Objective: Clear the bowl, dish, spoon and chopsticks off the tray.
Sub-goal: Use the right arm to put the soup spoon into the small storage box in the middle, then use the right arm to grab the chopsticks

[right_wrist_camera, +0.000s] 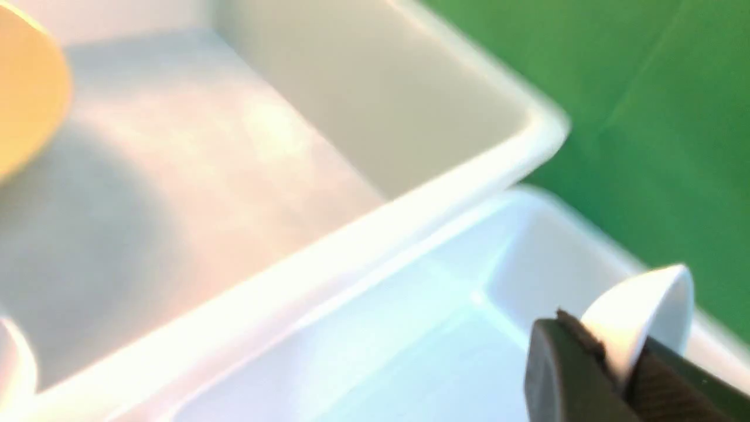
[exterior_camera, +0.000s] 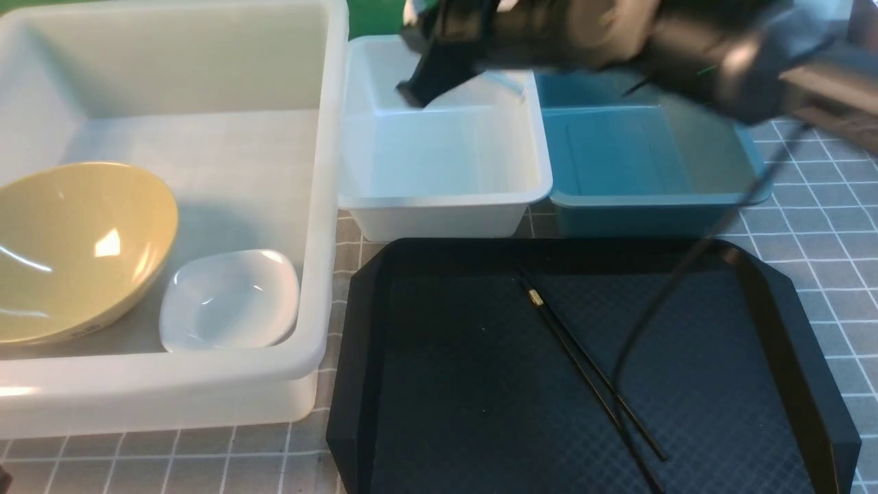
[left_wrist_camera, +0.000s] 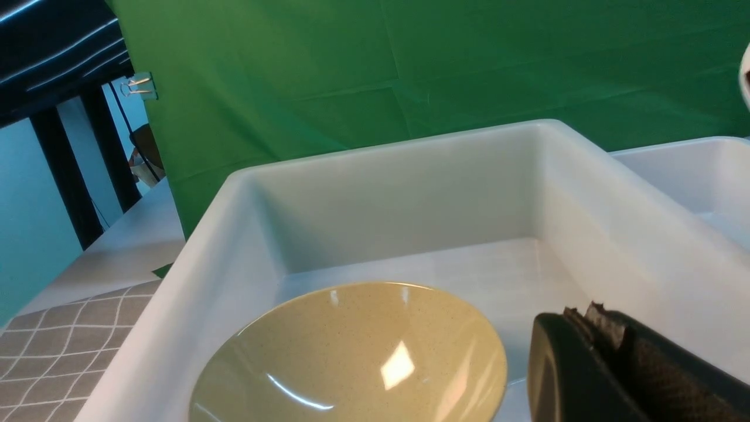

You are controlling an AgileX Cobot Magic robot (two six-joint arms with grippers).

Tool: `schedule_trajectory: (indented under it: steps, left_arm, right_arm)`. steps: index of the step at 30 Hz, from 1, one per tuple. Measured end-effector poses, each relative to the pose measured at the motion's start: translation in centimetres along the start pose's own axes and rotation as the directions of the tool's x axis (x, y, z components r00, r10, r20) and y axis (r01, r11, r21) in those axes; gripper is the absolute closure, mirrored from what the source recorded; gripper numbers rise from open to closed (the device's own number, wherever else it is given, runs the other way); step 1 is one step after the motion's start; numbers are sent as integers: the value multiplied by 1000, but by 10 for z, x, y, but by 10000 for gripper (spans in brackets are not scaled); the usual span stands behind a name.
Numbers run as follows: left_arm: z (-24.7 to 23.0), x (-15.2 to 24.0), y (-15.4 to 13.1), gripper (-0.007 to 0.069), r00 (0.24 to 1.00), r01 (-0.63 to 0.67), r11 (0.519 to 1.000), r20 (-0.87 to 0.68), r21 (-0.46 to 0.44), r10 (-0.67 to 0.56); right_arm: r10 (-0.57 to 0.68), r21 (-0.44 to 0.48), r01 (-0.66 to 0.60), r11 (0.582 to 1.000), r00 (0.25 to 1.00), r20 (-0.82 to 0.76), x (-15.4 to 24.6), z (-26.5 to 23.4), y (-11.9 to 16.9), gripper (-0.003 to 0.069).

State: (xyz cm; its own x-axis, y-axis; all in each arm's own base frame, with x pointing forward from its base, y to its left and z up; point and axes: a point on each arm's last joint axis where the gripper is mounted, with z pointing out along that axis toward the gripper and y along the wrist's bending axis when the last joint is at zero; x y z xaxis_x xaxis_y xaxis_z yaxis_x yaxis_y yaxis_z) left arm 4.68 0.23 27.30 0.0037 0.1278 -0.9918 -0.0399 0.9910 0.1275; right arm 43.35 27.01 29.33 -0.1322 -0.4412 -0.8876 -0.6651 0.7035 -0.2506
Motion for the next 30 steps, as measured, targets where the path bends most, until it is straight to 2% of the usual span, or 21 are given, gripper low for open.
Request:
schedule_trajectory:
  steps: [2, 3, 7, 9, 10, 12, 15, 18, 20, 22, 23, 24, 25, 26, 27, 30]
  left_arm:
    - [0, 0, 0, 639, 1000, 0, 1000, 0, 0, 0]
    - [0, 0, 0, 639, 1000, 0, 1000, 0, 0, 0]
    - [0, 0, 0, 639, 1000, 0, 1000, 0, 0, 0]
    - [0, 0, 0, 639, 1000, 0, 1000, 0, 0, 0]
    - [0, 0, 0, 639, 1000, 0, 1000, 0, 0, 0]
    - [0, 0, 0, 639, 1000, 0, 1000, 0, 0, 0]
    - [0, 0, 0, 639, 1000, 2, 1000, 0, 0, -2]
    - [0, -1, 0, 639, 1000, 6, 1000, 7, 1, -6]
    - [0, -1, 0, 639, 1000, 7, 1000, 11, 1, -7]
    - [0, -1, 0, 639, 1000, 7, 1000, 25, 0, -7]
    - [0, -1, 0, 639, 1000, 7, 1000, 25, 0, -7]
    - [1, 0, 0, 639, 999, 7, 1000, 34, -1, -7]
    - [2, 2, -1, 639, 999, 7, 1000, 38, -1, -7]
    - [4, 4, -1, 639, 999, 7, 1000, 38, 0, -7]
    - [4, 4, -1, 639, 999, 7, 1000, 40, 0, -7]
    - [7, 6, -1, 639, 999, 7, 1000, 31, 1, -7]
  right_arm:
    - [39, -24, -41, 999, 998, -56, 23, 26, 6, 553]
    - [39, -24, -40, 999, 998, -54, 23, 26, 5, 553]
    - [80, -53, -86, 995, 991, -111, 38, 39, 11, 433]
    - [72, -116, -92, 989, 983, -169, 25, 24, 12, 324]
    - [71, -114, -90, 989, 984, -165, 23, 23, 11, 317]
    - [44, -172, -91, 981, 964, -261, -5, -14, 8, 254]
    - [45, -132, -111, 985, 906, -421, -29, -64, -1, 234]
    - [90, -21, -122, 992, 825, -557, -33, -108, -14, 228]
    - [133, 23, -151, 988, 776, -616, -20, -118, -17, 226]
    - [180, 62, -197, 978, 667, -723, 17, -123, -11, 225]
    - [183, 63, -202, 977, 656, -733, 21, -123, -10, 225]
    - [187, 66, -218, 974, 600, -778, 42, -122, -2, 225]
    - [182, 58, -245, 968, 522, -833, 76, -121, 17, 225]
    - [180, 56, -255, 965, 493, -851, 93, -119, 27, 225]
    - [182, 57, -257, 965, 494, -850, 92, -120, 28, 224]
    - [194, 59, -278, 959, 488, -851, 122, -113, 53, 220]
